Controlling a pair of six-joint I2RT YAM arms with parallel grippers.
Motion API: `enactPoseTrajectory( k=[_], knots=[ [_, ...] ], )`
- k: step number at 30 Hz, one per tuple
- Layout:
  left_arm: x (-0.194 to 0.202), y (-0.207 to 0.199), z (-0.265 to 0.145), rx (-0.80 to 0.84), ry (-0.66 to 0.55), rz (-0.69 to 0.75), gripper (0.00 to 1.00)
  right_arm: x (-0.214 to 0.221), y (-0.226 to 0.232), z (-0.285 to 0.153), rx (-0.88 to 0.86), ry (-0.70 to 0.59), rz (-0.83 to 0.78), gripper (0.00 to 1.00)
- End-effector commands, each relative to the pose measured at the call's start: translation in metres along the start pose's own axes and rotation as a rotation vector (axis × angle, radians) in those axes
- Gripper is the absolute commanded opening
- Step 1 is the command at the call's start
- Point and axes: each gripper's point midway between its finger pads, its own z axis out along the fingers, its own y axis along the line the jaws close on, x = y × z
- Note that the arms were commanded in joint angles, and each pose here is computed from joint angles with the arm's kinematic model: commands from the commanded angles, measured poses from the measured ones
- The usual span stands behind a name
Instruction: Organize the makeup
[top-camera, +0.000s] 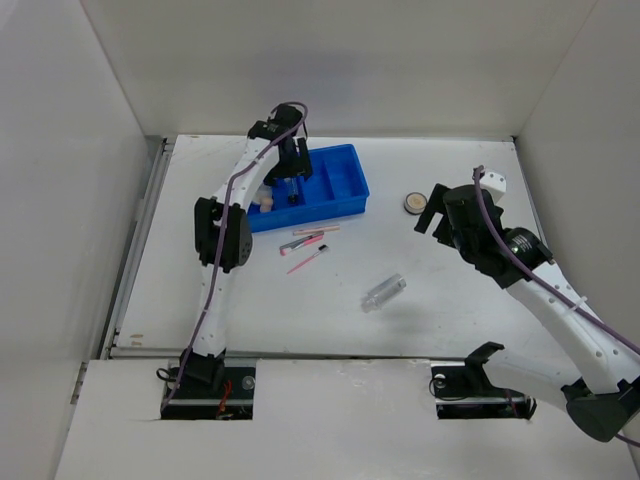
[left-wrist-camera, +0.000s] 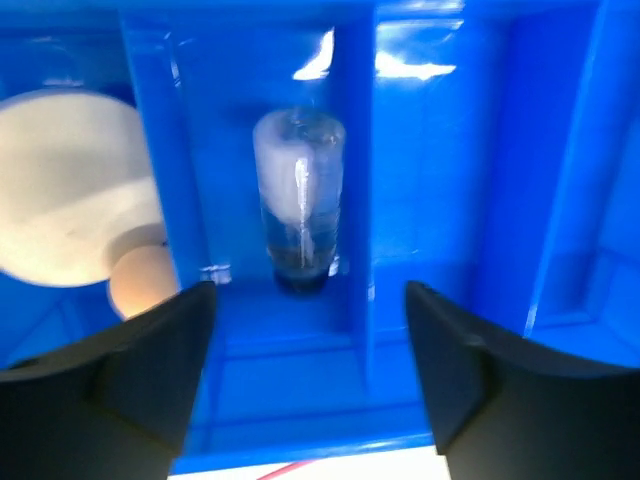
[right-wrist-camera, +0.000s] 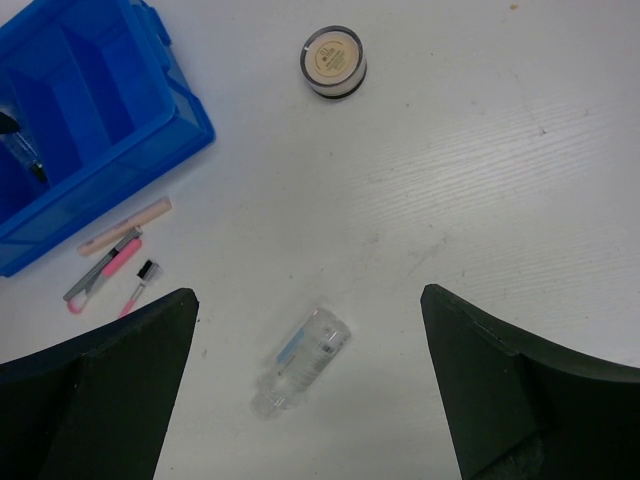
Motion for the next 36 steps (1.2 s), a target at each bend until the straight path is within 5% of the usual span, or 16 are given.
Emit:
enactPoseTrajectory(
  k=[1,2,4,9,14,22,32,36],
  knots=[
    [-0.02,0.003,-0.056,0.02,-0.094,0.022,0.75,-0.014,0.005,-0.008,-0.023,-0.027,0.014,1.0],
    [-0.02,-0.001,-0.064,0.023,-0.111,0.054,0.87,-0.014,0.005,-0.008,-0.023,-0.027,0.014,1.0],
    [-0.022,-0.001,-0.079,0.001,-0.143,0.091,0.89,-0.016,0.005,-0.011,-0.028,-0.033,0.019,1.0],
    [0.029,-0.048,-0.141,0.138,-0.161,0.328,0.71,-0.022,0.004,-0.028,-0.076,-0.053,0.079,1.0],
    [0.146,-0.086,-0.139,0.255,0.014,0.611,0.72,-0.028,0.004,-0.039,-0.112,-0.072,0.121,1.0],
    [0.277,-0.143,-0.133,0.343,0.149,0.973,0.81,-0.038,-0.003,-0.053,-0.115,-0.104,0.147,1.0],
    [0.33,-0.152,-0.091,0.314,0.271,1.106,0.81,-0.038,-0.005,-0.055,-0.115,-0.104,0.147,1.0],
    [0.342,-0.152,-0.075,0.316,0.307,1.119,0.7,-0.037,-0.007,-0.055,-0.103,-0.104,0.143,1.0]
  ],
)
